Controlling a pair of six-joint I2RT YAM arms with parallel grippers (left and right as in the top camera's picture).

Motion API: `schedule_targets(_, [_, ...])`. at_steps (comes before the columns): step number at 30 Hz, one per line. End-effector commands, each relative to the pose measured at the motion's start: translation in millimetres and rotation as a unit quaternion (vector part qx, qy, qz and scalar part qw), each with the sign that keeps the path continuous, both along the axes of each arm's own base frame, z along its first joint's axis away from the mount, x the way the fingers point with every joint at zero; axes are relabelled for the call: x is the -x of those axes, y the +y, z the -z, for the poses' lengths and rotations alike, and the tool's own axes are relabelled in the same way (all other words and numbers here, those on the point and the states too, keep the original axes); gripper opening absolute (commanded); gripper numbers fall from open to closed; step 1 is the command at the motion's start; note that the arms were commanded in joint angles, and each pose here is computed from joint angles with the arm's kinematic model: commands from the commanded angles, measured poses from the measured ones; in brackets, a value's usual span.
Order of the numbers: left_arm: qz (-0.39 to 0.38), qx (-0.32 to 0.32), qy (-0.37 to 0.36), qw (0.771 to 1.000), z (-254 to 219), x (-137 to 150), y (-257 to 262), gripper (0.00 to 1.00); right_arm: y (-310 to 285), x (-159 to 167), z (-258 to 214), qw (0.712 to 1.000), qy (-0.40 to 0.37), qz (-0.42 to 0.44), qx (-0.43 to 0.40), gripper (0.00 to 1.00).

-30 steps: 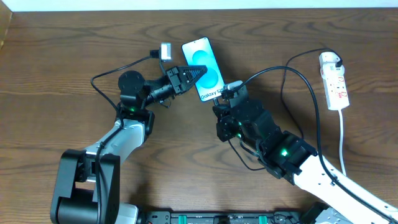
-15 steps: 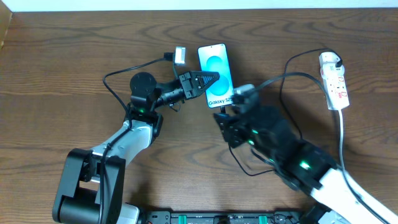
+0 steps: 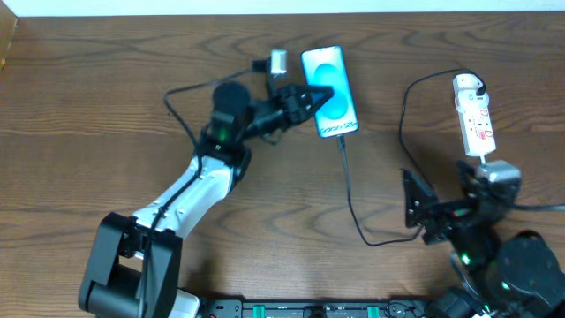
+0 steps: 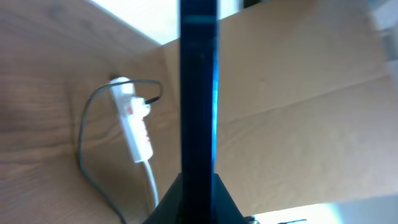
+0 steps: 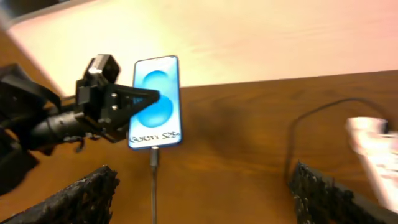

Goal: Plug charger to phone and switch on socket
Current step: 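Lower the plugged phone onto the table with the left gripper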

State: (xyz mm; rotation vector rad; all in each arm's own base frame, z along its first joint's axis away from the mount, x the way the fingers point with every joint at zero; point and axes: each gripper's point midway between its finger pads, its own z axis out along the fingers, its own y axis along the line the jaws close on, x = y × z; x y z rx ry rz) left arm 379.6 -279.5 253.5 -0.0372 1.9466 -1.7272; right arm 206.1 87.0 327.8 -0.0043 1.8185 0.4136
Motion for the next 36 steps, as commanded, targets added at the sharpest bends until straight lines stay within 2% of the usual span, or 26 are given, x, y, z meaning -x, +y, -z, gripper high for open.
schedule_targets(1, [-0.018, -0.064, -0.083, 0.994, -31, -15, -14, 0.07, -22, 1, -3, 0.999, -0.007, 0.050, 0.011, 0.88])
schedule_targets(7, [0.020, -0.164, -0.073, 0.984, -13, -21, -30, 0.07, -20, -1, 5, 0.998, 0.008, 0.050, 0.023, 0.89])
schedule_targets(11, [0.079, -0.164, -0.043, 0.982, 19, -21, -45, 0.07, -16, -5, 9, 0.998, 0.016, 0.049, 0.029, 0.89])
schedule_targets(17, [0.134, -0.172, 0.033, 0.975, 101, -23, -57, 0.07, -12, -11, 18, 0.997, 0.033, 0.049, 0.045, 0.89])
schedule_targets(22, [0.128, -0.179, 0.117, 0.969, 151, -26, -57, 0.07, -8, -15, 25, 0.996, 0.047, 0.049, 0.057, 0.90])
schedule_targets(27, [0.108, -0.203, 0.139, 0.963, 178, -30, -52, 0.08, -3, -21, 33, 0.995, 0.062, 0.051, 0.064, 0.91])
schedule_targets(36, [0.083, -0.226, 0.147, 0.960, 188, -34, -46, 0.08, 5, -31, 46, 0.992, 0.088, 0.058, 0.062, 0.93])
